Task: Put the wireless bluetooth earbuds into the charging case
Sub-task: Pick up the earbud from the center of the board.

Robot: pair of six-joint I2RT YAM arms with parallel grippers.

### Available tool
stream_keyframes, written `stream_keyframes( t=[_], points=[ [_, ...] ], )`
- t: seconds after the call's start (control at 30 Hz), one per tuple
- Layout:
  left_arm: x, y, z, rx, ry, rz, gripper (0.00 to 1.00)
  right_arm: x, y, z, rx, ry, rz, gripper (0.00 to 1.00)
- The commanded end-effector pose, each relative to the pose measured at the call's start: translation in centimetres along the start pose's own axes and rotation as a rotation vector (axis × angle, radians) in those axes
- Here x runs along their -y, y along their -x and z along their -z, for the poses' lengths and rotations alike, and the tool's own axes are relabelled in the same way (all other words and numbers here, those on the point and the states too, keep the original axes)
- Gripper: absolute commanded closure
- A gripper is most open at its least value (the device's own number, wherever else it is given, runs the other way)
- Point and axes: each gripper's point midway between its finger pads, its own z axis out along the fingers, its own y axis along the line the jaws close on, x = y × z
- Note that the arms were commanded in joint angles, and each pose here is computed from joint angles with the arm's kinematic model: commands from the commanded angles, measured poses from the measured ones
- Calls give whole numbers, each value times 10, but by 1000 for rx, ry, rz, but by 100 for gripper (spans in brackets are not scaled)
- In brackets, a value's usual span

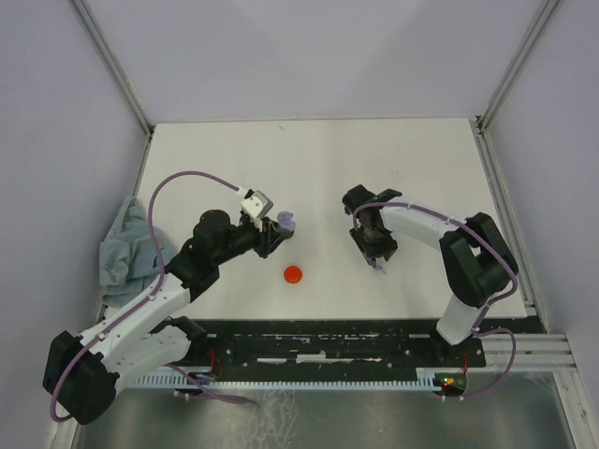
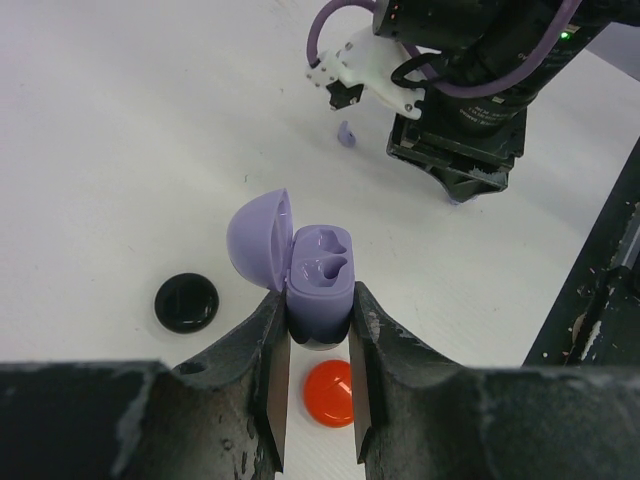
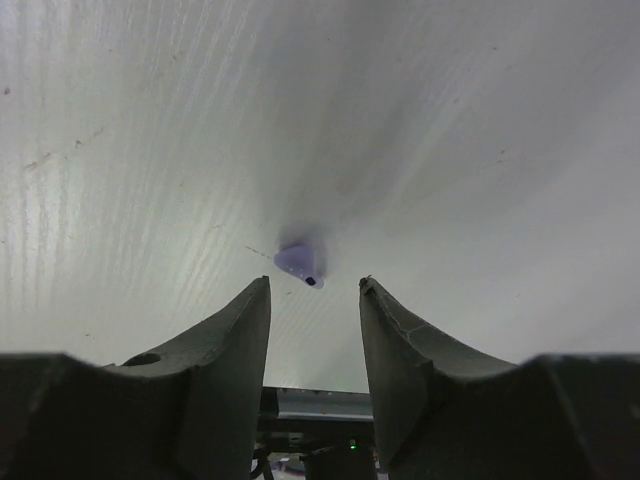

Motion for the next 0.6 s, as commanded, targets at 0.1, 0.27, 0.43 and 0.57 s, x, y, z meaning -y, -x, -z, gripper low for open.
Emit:
stream_keyframes(
  t=[0.1,0.27,0.43,0.57],
  points=[
    [1,26,0,74,-14,-66,97,-10,9,-9,-16,56,41,53],
    [0,27,0,77,-12,-67,97,-14,6,-18,-49,68,49,57],
    [0,26,0,76,-12,-69,97,-12,3,-23,-69,59,46,62],
    [1,27,0,80,-14,-71,97,-11,1,-24,-75,51,45,68]
  ],
)
